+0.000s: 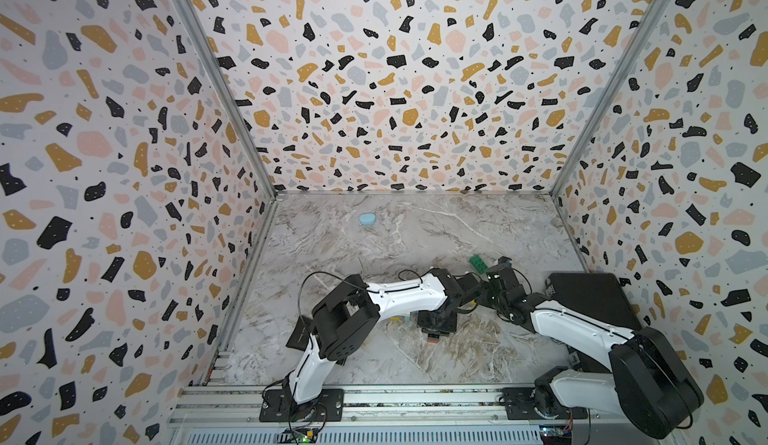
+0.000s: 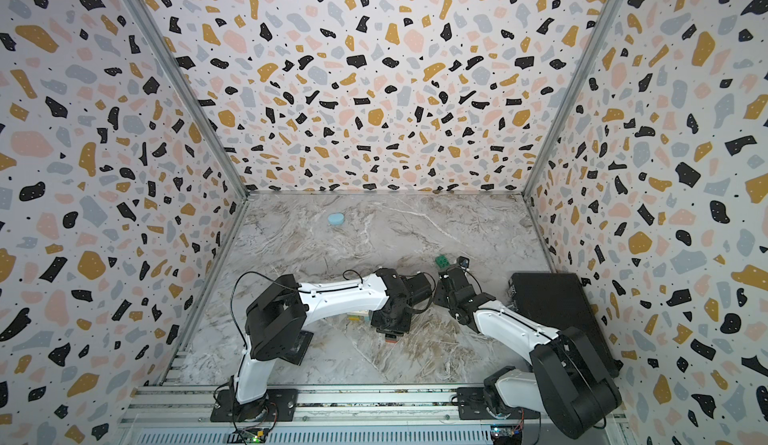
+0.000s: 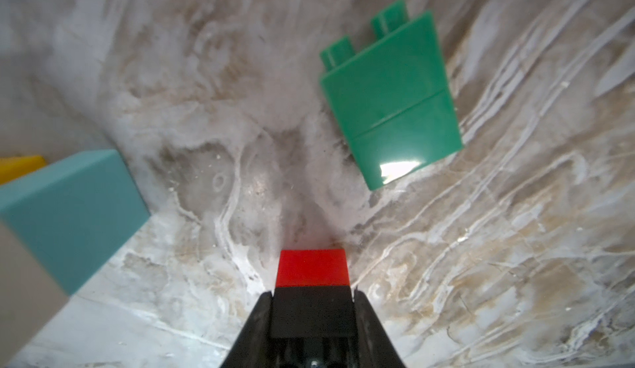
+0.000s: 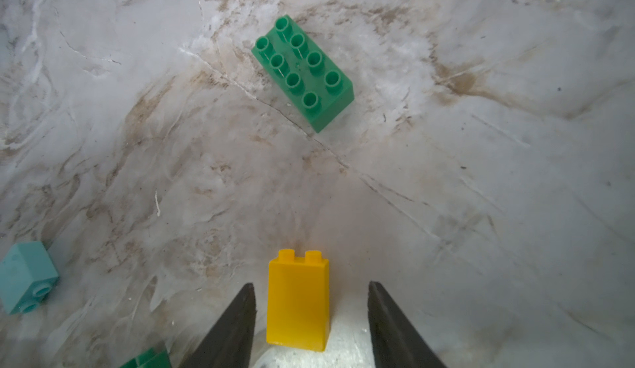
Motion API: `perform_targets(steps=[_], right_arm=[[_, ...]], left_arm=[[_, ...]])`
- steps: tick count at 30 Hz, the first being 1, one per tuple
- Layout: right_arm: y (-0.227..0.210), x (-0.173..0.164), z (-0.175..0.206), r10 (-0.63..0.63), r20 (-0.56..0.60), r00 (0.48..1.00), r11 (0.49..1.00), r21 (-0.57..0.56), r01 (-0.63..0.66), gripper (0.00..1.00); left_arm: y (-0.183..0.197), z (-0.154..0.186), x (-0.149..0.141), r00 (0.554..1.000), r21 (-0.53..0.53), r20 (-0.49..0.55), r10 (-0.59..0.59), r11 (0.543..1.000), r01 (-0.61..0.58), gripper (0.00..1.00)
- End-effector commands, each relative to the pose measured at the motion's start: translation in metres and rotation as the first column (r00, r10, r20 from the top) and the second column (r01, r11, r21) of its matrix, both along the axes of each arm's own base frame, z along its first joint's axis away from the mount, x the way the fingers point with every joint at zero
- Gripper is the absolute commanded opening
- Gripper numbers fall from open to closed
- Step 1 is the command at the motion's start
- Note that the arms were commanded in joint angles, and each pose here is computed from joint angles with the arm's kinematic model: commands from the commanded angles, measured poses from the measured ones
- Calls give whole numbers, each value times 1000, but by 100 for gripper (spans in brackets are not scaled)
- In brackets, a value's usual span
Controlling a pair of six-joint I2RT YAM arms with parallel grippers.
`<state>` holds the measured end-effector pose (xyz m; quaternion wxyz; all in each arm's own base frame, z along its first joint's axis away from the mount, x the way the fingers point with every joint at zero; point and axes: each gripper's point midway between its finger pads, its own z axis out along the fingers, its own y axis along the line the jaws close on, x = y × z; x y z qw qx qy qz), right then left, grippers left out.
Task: Assemble the letter h with lego
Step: Assemble the lego brick with the lego brick, then pick up the lego brick from the center of the board.
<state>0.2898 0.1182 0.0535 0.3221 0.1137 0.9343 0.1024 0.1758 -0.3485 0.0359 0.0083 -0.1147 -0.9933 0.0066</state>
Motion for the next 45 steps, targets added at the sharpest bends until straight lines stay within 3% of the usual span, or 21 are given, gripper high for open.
perform_targets(steps=[1, 9, 16, 20, 25, 27, 31, 41, 45], right_arm=[[-1, 2, 2, 2, 9, 1000, 1000, -7, -2, 54], [0, 3, 2, 9, 11, 1000, 1000, -10, -9, 54], [1, 2, 0, 15, 4, 1000, 1000, -10, -15, 55], [1, 2, 0, 22, 2, 1000, 1000, -9, -22, 56], [3, 1, -2, 32, -5, 999, 999, -6, -32, 56], [6, 6, 3, 34, 24, 999, 999, 11, -34, 56], [7, 6, 4, 37, 28, 999, 999, 13, -37, 56], [8, 6, 4, 40, 28, 999, 999, 15, -41, 56], [8, 7, 5, 40, 30, 999, 999, 15, -40, 56]], left_arm=[[19, -19, 11, 996, 114, 23, -82, 990, 79, 27], [10, 25, 25, 991, 75, 98, -95, 993, 88, 57], [2, 97, 29, 981, -66, 179, -76, 994, 89, 67], [50, 132, 43, 976, -120, 214, 33, 993, -7, 75], [142, 119, 66, 938, -181, 117, 326, 936, -303, 96], [174, 104, 74, 885, -194, 76, 459, 878, -438, 97], [200, 76, 87, 794, -205, -4, 607, 777, -595, 97], [209, 26, 120, 729, -52, -14, 684, 728, -684, 82], [208, 11, 124, 707, -39, -17, 707, 706, -707, 78]])
